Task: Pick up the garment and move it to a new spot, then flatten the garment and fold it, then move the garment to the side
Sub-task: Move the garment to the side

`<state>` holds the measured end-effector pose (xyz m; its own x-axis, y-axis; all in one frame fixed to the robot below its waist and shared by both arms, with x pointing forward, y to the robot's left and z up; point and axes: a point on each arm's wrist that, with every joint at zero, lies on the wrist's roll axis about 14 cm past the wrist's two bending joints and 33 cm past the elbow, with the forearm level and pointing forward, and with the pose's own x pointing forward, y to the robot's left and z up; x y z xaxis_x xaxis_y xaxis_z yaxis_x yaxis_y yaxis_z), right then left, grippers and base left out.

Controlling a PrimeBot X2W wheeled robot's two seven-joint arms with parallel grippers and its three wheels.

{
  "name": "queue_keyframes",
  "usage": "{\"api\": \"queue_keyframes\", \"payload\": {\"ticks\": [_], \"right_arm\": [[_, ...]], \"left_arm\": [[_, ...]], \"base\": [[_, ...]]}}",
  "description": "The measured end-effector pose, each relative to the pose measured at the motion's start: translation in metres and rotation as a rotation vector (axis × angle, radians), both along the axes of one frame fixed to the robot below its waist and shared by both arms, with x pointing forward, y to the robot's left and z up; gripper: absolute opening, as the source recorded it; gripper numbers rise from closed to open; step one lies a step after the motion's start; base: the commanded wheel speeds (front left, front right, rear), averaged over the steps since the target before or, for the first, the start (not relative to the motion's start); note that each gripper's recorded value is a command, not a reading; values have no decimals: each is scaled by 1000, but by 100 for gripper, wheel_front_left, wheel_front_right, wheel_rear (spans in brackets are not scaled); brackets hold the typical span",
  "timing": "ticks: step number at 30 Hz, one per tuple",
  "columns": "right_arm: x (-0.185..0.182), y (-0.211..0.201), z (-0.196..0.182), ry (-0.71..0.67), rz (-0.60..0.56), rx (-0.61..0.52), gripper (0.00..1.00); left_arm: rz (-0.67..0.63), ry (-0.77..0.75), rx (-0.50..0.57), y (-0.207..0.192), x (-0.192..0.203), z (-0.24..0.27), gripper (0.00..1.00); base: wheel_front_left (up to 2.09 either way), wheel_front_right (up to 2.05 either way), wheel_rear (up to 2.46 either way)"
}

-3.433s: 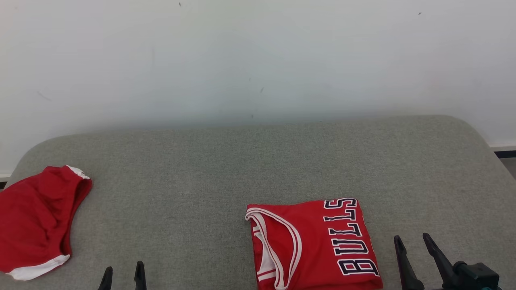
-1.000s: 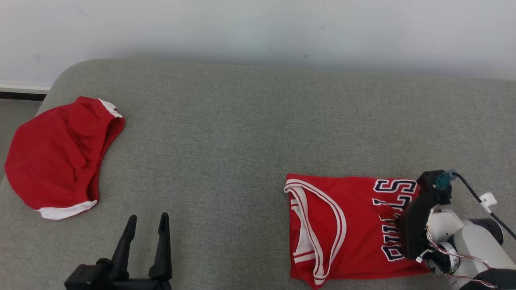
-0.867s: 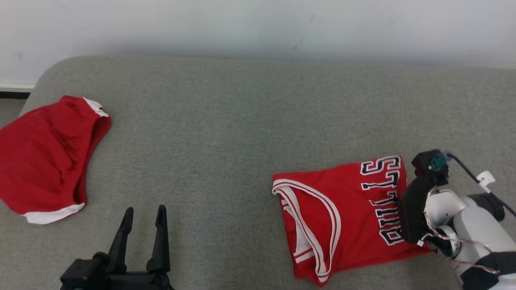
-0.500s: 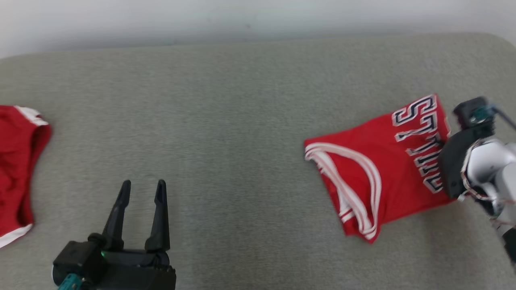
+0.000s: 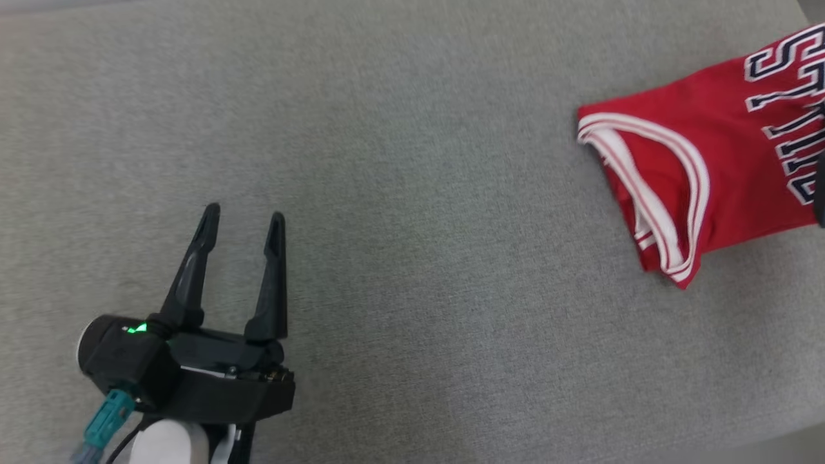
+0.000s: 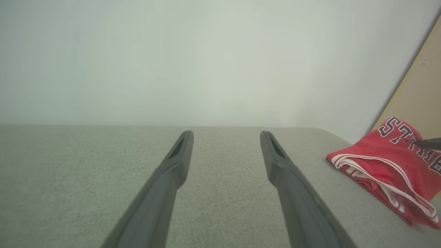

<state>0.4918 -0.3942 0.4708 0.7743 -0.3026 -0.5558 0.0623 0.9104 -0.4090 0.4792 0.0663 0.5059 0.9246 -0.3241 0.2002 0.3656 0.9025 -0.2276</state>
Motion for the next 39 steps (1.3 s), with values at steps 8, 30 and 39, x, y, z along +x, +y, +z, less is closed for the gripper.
{"api": "queue_keyframes", "payload": {"ticks": [8,30,39], "right_arm": [[-4,-32,-10,-4,-64,-46,0],[10,-30,7,-110,42,-163,100],[10,12,11,-207,145,-91,100]], "left_arm": [[-74,27,-12,-26,16,-23,100],[-112,37,4,-33,22,-33,100],[-17,47,33,1,5,-21,100]], "base": [[0,0,0],[0,0,0],[0,0,0]]}}
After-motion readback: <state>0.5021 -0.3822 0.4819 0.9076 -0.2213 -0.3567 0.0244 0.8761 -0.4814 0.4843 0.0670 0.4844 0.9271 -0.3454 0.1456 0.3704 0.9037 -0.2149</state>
